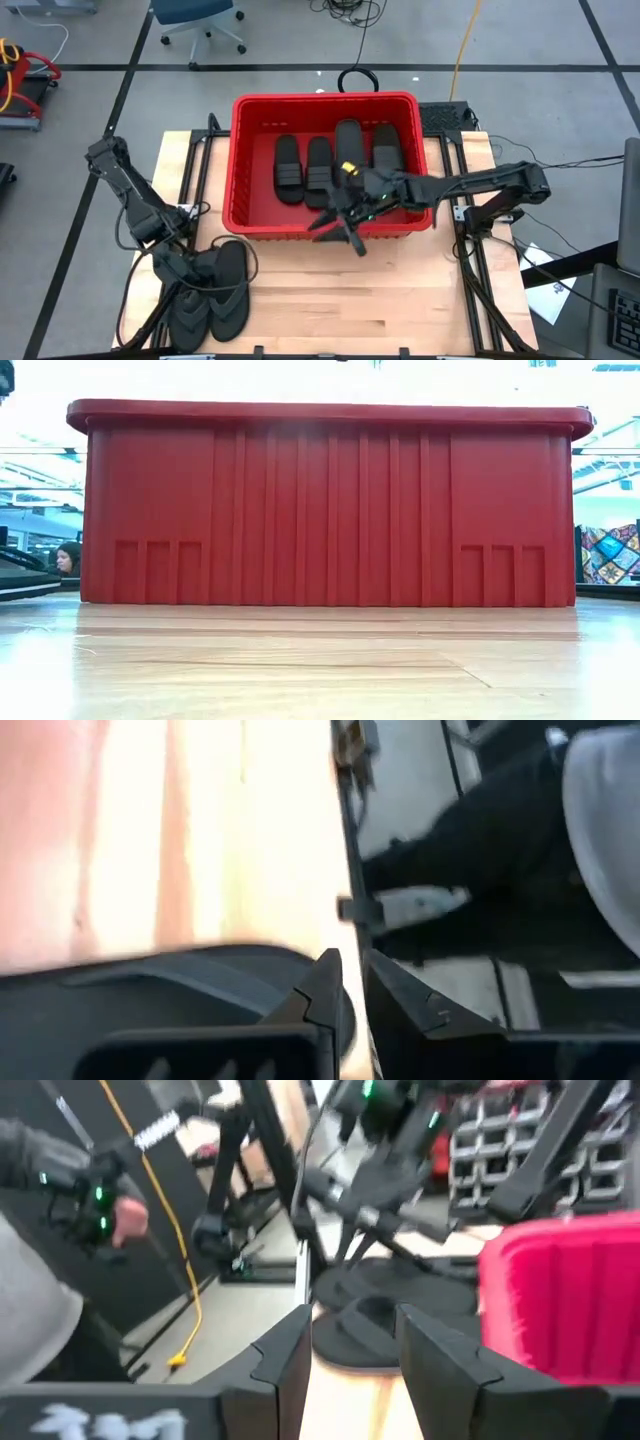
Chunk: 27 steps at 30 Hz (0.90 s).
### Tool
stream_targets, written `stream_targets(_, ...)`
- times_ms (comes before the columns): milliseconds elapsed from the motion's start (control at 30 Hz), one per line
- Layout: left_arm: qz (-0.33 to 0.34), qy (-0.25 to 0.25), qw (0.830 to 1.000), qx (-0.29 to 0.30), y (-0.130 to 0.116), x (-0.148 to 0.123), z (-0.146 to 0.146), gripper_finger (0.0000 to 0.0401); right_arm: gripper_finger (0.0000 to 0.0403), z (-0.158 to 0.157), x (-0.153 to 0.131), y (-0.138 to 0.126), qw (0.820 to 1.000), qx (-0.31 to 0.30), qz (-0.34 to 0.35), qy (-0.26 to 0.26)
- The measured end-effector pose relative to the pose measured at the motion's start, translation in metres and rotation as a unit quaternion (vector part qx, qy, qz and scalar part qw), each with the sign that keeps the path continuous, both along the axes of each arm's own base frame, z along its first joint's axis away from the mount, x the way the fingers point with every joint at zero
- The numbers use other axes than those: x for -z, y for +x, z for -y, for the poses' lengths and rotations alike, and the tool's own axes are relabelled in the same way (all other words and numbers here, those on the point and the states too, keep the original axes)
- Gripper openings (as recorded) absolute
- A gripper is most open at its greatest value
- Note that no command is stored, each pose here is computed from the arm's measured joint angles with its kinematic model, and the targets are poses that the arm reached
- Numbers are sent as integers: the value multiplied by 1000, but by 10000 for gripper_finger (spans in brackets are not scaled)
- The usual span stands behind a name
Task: Pick and place slides into bin
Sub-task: Put the black slipper into the red bin
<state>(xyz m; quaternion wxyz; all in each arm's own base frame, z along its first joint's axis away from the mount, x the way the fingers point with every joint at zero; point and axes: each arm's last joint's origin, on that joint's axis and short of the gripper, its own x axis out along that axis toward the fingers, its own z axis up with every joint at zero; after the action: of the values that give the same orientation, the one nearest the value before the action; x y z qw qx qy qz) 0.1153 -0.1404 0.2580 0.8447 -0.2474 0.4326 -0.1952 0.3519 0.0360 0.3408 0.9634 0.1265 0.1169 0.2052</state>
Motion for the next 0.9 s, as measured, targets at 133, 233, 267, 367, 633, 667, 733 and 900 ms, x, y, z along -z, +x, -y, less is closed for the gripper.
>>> stream_targets(133,6,7,1000,-15,0,0,-1,23,137,-8,25,16,999,-11,-34,-7)
stream_targets(233,8,0,999,-33,0,-1,-2,11,137,-9,38,28,999,-24,-28,-7)
stream_targets(267,6,-7,999,-40,1,-2,-2,7,137,-10,42,32,999,-25,-22,-6)
stream_targets(367,-18,-35,998,-56,0,-2,-1,1,137,-10,49,39,1000,-23,-9,-6)
stream_targets(633,-78,-75,993,-55,-1,0,2,58,137,-2,28,31,1000,12,27,-8)
stream_targets(667,-82,-72,992,-66,1,2,3,71,137,-1,26,29,999,14,28,-8)
stream_targets(733,-107,-59,989,-84,5,10,6,98,137,1,22,27,999,15,28,-8)
stream_targets(900,-162,-16,982,-92,19,37,25,170,137,9,12,19,999,33,33,-18)
